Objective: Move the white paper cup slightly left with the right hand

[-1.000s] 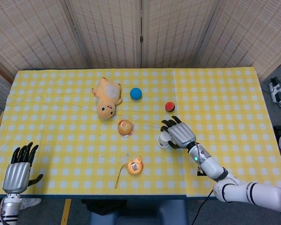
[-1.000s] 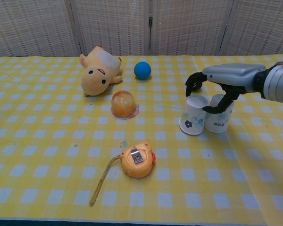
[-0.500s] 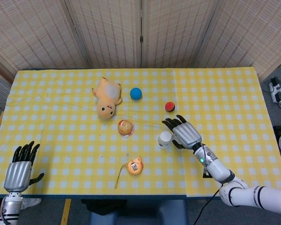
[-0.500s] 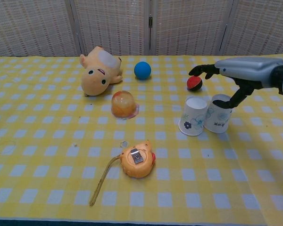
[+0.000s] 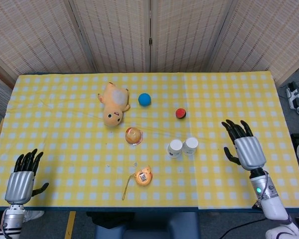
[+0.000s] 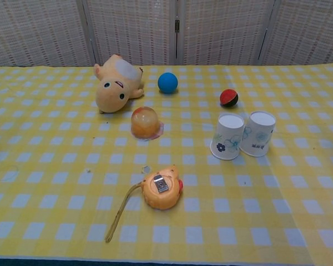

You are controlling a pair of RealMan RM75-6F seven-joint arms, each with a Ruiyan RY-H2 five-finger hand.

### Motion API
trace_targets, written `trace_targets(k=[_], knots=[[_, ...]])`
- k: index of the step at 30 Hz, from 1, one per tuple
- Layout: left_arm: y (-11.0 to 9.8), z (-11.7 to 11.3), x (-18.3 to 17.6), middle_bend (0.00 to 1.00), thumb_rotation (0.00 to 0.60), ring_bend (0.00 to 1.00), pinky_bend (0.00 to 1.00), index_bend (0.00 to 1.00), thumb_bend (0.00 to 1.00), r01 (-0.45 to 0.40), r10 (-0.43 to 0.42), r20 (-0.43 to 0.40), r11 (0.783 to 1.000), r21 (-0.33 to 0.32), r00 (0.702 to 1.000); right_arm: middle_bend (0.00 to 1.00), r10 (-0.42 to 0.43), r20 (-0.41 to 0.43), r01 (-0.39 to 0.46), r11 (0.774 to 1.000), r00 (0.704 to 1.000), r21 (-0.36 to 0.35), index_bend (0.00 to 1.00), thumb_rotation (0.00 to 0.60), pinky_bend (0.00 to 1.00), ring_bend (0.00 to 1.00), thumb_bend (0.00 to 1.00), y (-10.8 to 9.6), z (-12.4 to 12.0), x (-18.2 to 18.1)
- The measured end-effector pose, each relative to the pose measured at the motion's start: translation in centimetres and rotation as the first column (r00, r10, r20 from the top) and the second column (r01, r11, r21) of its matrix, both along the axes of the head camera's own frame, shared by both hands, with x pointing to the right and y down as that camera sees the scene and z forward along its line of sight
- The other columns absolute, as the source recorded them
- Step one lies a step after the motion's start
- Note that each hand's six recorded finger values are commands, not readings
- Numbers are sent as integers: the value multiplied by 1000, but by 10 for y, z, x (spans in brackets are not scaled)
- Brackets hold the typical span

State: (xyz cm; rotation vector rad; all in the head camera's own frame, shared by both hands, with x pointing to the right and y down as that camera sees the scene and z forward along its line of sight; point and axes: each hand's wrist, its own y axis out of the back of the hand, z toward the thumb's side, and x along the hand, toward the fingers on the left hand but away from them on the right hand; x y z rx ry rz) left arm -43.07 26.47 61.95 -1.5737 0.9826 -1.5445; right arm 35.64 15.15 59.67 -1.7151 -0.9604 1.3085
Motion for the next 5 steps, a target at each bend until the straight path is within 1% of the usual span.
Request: trace_targets(k=[2, 5], knots=[[-1, -2, 4, 20, 600, 10, 0, 65, 214, -7, 7, -5, 1000, 9, 1000, 104, 38, 12, -38, 999, 999, 23, 98, 600, 48, 153, 475, 17, -11, 16], [-2, -6, 9, 20, 600, 11, 0, 65, 214, -15, 15, -8, 1000, 25, 1000, 104, 71, 32, -71, 997, 997, 28, 98, 600, 48, 153, 475, 38, -20, 32]])
